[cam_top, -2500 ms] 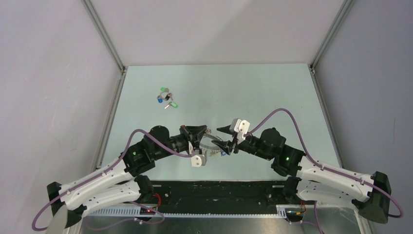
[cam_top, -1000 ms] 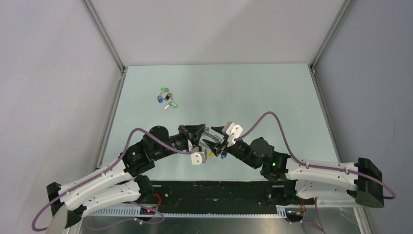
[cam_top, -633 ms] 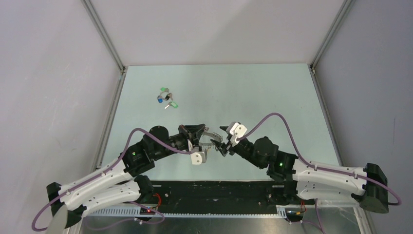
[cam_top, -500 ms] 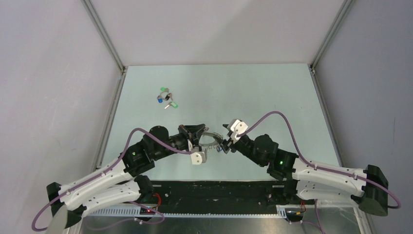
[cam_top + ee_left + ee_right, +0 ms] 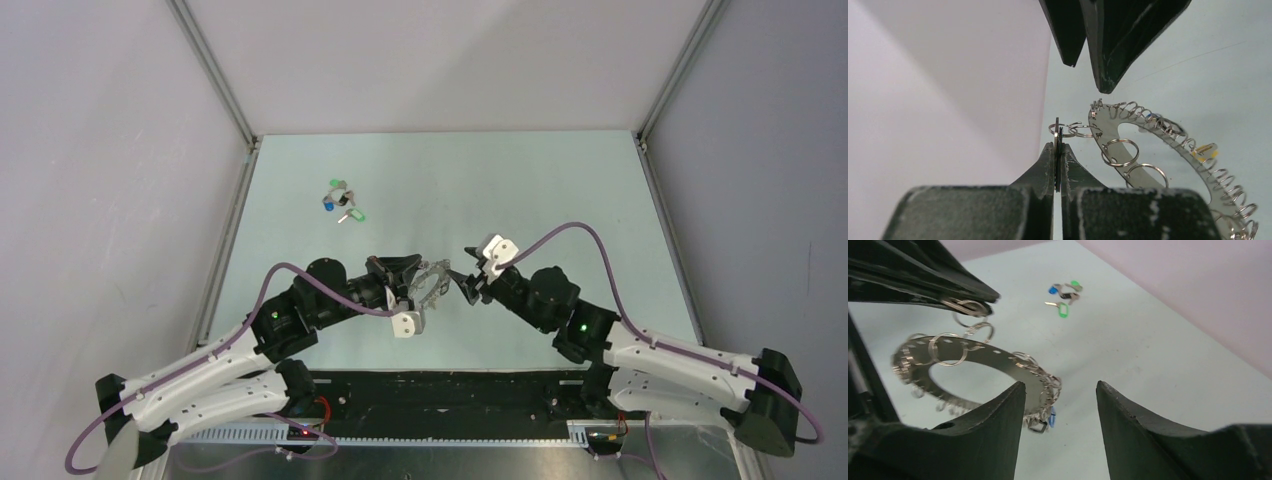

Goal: Remove the keys from the keyring

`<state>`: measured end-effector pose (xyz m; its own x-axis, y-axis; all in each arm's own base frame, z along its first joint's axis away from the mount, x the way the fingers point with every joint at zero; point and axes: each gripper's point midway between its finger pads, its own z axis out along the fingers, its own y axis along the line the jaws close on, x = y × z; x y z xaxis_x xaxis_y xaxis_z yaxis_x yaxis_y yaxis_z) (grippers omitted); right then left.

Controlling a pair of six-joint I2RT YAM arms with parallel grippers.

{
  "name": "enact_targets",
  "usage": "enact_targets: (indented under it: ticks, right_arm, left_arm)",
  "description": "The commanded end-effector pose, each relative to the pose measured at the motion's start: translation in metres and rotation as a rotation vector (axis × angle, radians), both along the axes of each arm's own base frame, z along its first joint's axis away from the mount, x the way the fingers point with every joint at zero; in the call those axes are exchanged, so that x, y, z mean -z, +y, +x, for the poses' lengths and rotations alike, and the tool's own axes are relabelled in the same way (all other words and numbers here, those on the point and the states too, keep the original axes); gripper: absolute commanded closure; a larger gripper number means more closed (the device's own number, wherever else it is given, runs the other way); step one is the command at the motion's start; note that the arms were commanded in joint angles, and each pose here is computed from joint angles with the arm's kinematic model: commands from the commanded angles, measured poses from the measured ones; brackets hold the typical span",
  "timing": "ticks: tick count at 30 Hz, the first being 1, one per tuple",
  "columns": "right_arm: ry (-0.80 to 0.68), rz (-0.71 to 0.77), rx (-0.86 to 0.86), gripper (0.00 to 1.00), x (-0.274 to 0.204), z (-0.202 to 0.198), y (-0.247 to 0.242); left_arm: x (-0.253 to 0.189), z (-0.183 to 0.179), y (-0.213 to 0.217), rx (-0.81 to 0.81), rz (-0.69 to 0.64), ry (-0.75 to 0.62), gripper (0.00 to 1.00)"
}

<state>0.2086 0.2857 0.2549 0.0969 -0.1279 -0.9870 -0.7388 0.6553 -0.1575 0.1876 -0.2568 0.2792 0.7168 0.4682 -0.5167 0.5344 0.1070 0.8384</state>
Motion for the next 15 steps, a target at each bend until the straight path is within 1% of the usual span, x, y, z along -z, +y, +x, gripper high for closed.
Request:
enact_targets:
  ticks: [1, 3, 5, 10, 15]
  right_arm:
    - [-0.053, 0.091, -0.135, 0.42, -0.033, -0.026, 0.003]
    - [-0.077, 0.097, -0.207, 0.43, -0.039, -0.039, 0.009]
    - [-0.107, 0.113, -0.243, 0.43, -0.046, -0.045, 0.013]
    - [-0.119, 0.142, -0.28, 0.47, -0.054, -0.048, 0.026]
    - [-0.105, 0.15, -0.324, 0.49, -0.05, -0.053, 0.04]
  left_arm:
    - [-0.046, -0.001, 0.0, 0.001, -0.12, -0.06, 1.0]
    - [-0.046, -0.001, 0.0, 0.001, -0.12, -0.06, 1.0]
    - [-0.046, -0.001, 0.0, 0.002, -0.122, -0.06, 1.0]
    - [-0.046, -0.001, 0.0, 0.001, -0.12, -0.059, 1.0]
    - [-0.046, -0.001, 0.0, 0.0, -0.12, -0.057, 1.0]
